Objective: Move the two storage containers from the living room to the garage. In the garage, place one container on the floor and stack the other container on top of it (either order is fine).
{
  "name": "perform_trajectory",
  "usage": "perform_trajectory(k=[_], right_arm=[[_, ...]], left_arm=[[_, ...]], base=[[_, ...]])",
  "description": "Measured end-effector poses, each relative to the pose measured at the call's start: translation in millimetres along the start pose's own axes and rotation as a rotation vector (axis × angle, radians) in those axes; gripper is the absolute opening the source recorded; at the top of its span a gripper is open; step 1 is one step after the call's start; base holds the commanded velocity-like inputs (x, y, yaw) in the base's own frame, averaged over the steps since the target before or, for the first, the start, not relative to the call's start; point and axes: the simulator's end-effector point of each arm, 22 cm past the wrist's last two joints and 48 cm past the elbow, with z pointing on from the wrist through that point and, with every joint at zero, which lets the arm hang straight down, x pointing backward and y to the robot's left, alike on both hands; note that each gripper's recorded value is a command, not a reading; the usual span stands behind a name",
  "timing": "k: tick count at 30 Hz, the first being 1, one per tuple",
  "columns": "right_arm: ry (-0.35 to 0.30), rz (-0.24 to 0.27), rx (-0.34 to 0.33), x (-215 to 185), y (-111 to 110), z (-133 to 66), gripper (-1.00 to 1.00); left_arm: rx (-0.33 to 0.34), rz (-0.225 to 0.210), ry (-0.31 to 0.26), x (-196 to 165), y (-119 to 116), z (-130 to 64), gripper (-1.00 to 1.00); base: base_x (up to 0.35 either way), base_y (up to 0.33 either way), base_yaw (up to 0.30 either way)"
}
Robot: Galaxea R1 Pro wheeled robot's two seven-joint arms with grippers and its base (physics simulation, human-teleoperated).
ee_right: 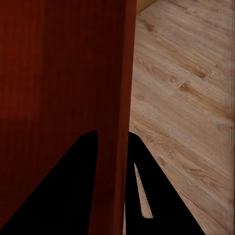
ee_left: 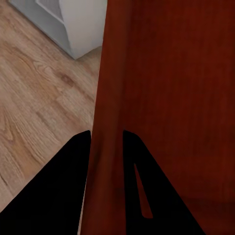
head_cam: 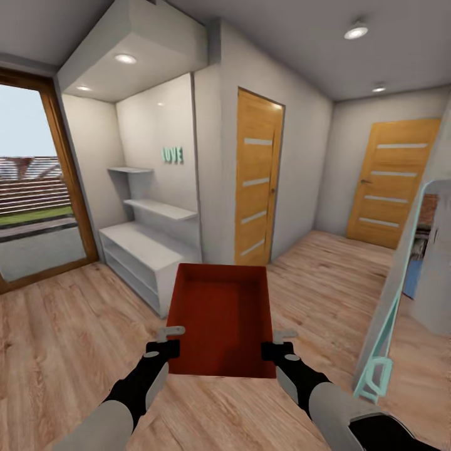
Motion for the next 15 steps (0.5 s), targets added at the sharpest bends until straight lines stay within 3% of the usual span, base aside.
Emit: perform_trajectory(k=[9, 15], right_arm=[[-0.001, 0.001, 0.0, -0.3, -0.1, 0.0, -1.0], [-0.001, 0.001, 0.0, -0.1, 0.1, 0.0, -1.0]], left_arm=[[-0.001, 0.001, -0.001, -0.6, -0.2, -0.1, -1.0], [0.0, 0.001, -0.001, -0.6, 0.1, 0.0, -1.0]], base=[[0.323, 0.0, -0.026], [0.322, 0.047, -0.176]])
